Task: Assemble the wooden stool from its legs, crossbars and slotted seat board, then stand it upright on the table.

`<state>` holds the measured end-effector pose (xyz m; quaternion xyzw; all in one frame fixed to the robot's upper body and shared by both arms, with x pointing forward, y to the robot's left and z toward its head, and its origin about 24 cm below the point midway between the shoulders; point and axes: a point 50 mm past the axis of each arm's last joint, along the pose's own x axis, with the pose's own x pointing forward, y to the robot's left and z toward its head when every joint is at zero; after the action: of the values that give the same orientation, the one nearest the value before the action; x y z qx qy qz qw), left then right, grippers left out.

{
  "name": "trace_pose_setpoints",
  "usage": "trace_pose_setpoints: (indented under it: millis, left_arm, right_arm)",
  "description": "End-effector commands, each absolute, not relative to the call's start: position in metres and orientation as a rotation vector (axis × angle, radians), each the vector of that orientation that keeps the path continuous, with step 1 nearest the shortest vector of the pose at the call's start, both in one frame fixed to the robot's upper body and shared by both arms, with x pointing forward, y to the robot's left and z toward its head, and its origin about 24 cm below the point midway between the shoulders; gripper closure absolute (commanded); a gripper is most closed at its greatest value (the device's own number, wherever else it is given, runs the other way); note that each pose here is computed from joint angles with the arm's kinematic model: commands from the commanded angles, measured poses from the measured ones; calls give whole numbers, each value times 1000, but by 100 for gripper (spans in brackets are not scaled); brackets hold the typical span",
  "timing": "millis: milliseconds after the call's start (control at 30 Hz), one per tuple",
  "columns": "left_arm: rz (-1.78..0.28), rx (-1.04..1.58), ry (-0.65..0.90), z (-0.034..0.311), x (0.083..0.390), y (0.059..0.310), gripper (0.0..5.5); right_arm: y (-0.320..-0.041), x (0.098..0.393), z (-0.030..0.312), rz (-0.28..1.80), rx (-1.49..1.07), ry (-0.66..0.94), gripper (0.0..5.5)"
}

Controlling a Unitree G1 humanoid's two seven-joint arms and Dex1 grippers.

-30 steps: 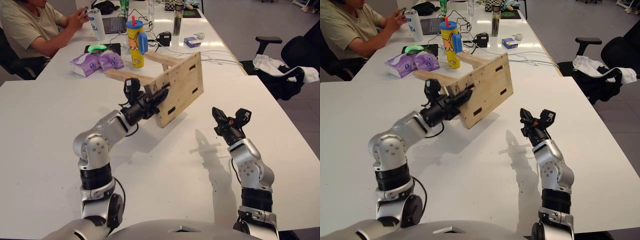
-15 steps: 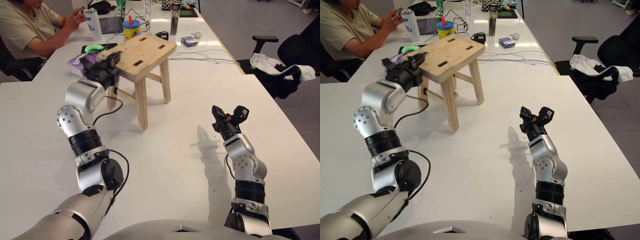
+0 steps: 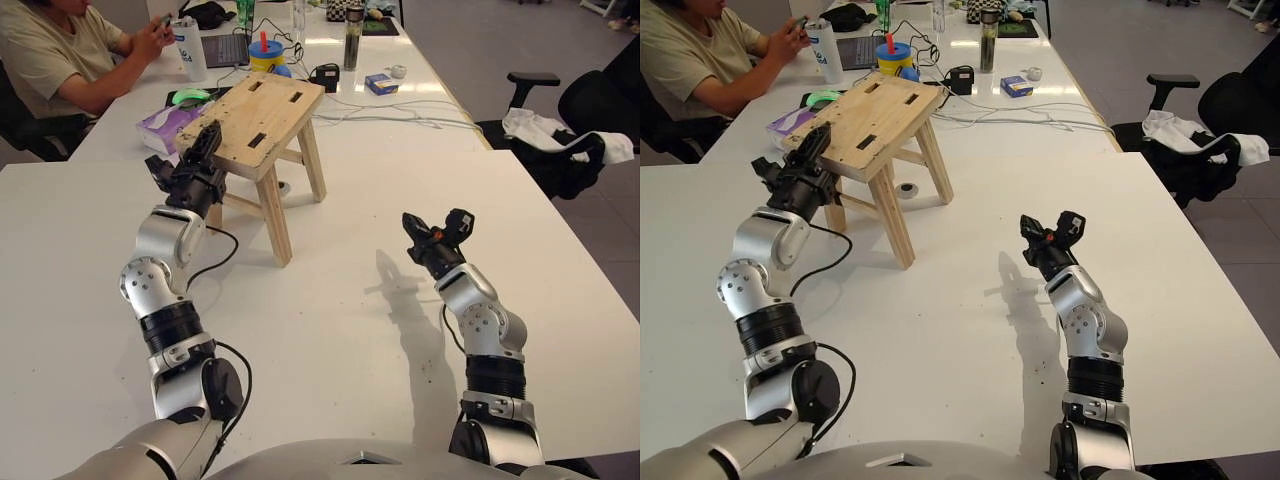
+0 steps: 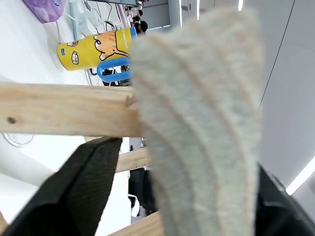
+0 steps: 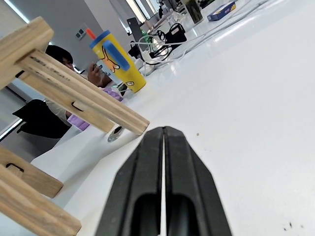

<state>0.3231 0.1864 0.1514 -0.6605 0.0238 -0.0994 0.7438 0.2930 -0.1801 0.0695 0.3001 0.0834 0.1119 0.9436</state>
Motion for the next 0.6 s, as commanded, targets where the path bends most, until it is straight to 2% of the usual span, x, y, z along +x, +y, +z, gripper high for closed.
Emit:
trace_pose_setpoints:
  millis: [33,200,333,467,600]
  left_arm:
    - [-132,-1487,119,134,317,187,151]
    - [-118,-1528,139,145,316,184,81]
    - [-183,-1529,89,175,312,182,19]
    - [-331,-1522,5,195,303,181,11]
    - [-351,-1441,34,173,278,196,11]
  right_arm:
    - [-178,288,69,245,608,181,550]
    - [-176,282,64,247,594,199,550]
    - [-177,276,60,232,593,202,550]
    - [-174,268,52,226,597,221,550]
    - [-171,266,50,243,593,231,550]
